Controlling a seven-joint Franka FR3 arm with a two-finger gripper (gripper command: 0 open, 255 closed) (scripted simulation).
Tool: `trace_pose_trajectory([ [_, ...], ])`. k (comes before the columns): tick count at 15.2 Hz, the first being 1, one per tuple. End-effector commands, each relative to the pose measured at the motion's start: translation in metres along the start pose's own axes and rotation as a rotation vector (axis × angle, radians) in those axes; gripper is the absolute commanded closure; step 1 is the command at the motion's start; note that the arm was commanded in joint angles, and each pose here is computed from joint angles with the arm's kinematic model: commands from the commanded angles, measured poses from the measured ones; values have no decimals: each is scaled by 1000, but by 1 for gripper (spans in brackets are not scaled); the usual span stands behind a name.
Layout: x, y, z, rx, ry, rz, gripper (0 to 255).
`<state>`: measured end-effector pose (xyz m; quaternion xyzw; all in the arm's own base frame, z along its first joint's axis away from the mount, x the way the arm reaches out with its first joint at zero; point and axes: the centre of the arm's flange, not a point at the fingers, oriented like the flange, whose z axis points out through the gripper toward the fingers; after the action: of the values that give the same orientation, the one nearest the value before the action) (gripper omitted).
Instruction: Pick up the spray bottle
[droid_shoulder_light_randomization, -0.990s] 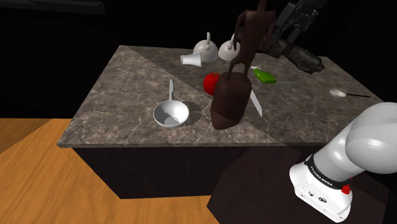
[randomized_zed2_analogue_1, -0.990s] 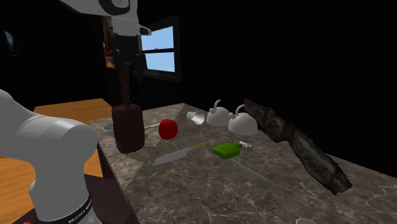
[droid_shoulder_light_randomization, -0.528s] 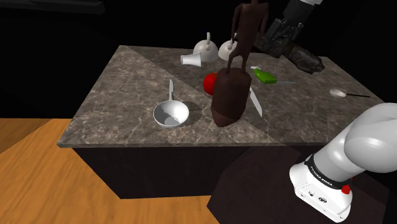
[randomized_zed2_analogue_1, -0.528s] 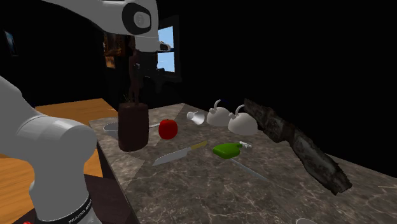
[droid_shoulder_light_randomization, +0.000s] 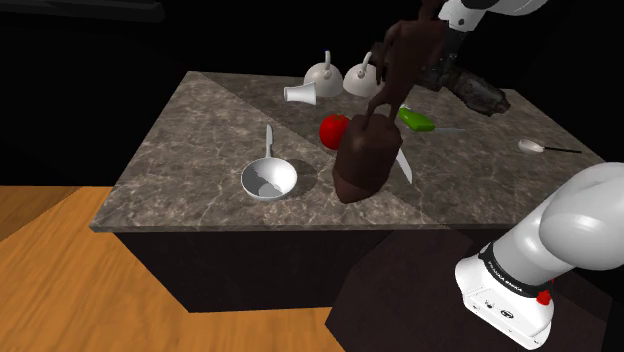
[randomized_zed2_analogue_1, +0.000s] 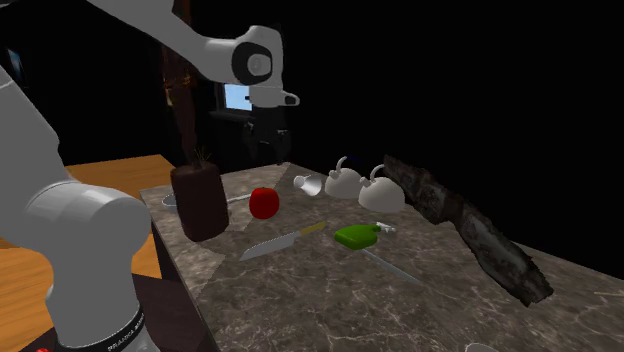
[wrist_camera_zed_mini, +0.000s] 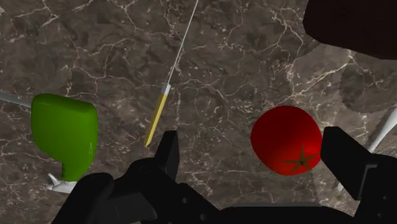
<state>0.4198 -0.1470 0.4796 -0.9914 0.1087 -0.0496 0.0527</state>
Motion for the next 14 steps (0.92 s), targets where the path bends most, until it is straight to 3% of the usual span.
trace_pose_trajectory([
  [1, 14, 21, 13, -8, -3, 6, 0],
  [14, 98, 133, 107, -52, -27, 48, 0],
])
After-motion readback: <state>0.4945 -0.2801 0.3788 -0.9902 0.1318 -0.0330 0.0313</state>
